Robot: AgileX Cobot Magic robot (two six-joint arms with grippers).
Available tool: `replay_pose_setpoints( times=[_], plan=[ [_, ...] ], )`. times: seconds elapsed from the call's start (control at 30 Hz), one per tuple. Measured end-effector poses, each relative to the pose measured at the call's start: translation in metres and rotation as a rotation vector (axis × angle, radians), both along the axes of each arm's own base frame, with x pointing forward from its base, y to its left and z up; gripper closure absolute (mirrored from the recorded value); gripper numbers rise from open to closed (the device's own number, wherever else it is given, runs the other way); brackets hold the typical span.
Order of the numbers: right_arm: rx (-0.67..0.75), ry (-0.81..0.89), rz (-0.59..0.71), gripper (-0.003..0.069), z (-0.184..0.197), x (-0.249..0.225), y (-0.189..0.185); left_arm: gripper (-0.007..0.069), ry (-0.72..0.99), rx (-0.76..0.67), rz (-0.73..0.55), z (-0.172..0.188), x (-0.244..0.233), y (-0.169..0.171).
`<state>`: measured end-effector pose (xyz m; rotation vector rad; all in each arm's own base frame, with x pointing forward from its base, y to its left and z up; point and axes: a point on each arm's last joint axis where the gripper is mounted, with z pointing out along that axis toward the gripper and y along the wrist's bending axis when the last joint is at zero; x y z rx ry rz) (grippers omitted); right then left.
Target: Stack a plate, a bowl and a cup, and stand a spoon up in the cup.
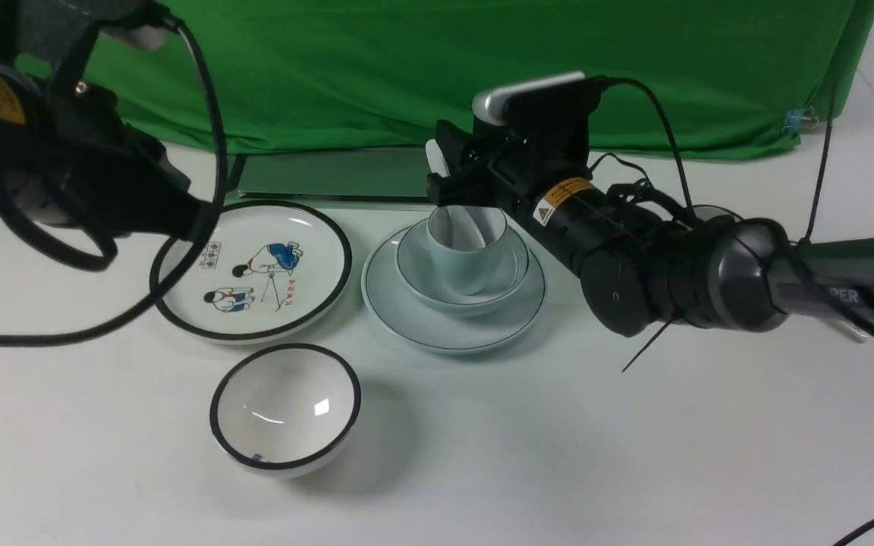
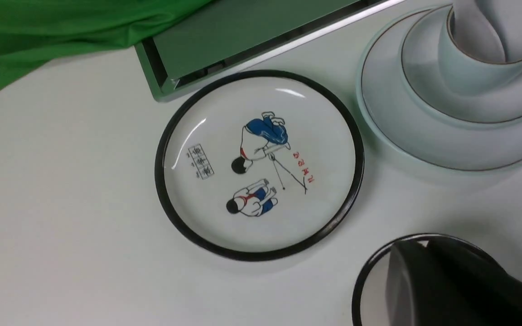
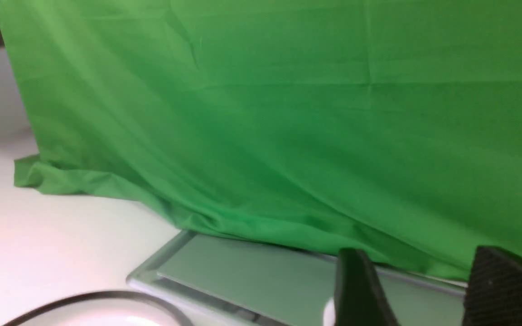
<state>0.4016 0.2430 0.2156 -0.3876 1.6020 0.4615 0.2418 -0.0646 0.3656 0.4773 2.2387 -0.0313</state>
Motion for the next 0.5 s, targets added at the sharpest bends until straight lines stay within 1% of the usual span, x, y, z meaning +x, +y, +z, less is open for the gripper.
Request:
replay_pose_setpoints(
  times=[0.07, 0.1, 0.13, 0.17, 0.2, 0.23, 0.27, 0.3, 0.33, 0.37, 0.5],
  plan=[
    [-0.015, 0.021, 0.001, 0.0316, 0.025, -0.007, -0.004, 0.0657, -0.001, -0.010, 0.009, 0.005, -0.008, 0.002],
    [-0.027, 0.033, 0.003, 0.0327, 0.027, -0.008, -0.005, 0.0657, 0.002, -0.012, 0.011, 0.005, -0.009, 0.003],
    [-0.064, 0.052, 0.005, 0.0385, 0.052, -0.018, -0.011, 0.0657, -0.018, -0.024, 0.016, 0.008, -0.019, 0.005],
    [-0.070, 0.055, 0.006, 0.0393, 0.055, -0.019, -0.012, 0.0657, -0.020, -0.025, 0.016, 0.009, -0.021, 0.006],
    [-0.129, 0.073, 0.013, 0.0478, 0.085, -0.035, -0.021, 0.0657, -0.045, -0.038, 0.021, 0.010, -0.037, 0.010],
    [-0.136, 0.075, 0.015, 0.0478, 0.088, -0.037, -0.022, 0.0657, -0.053, -0.040, 0.021, 0.012, -0.039, 0.011],
    [-0.183, 0.084, 0.022, 0.0550, 0.110, -0.051, -0.030, 0.0657, -0.067, -0.053, 0.027, 0.008, -0.054, 0.015],
    [-0.213, 0.088, 0.028, 0.0589, 0.125, -0.062, -0.037, 0.0657, -0.080, -0.063, 0.032, 0.006, -0.065, 0.018],
    [-0.224, 0.089, 0.030, 0.0609, 0.130, -0.066, -0.039, 0.0657, -0.086, -0.067, 0.033, 0.005, -0.069, 0.019],
    [-0.259, 0.082, 0.037, 0.0642, 0.154, -0.086, -0.051, 0.0657, -0.113, -0.080, 0.035, -0.003, -0.089, 0.024],
    [-0.267, 0.008, 0.039, 0.0649, 0.185, -0.127, -0.076, 0.0657, -0.179, -0.119, 0.046, -0.020, -0.124, 0.034]
  ],
)
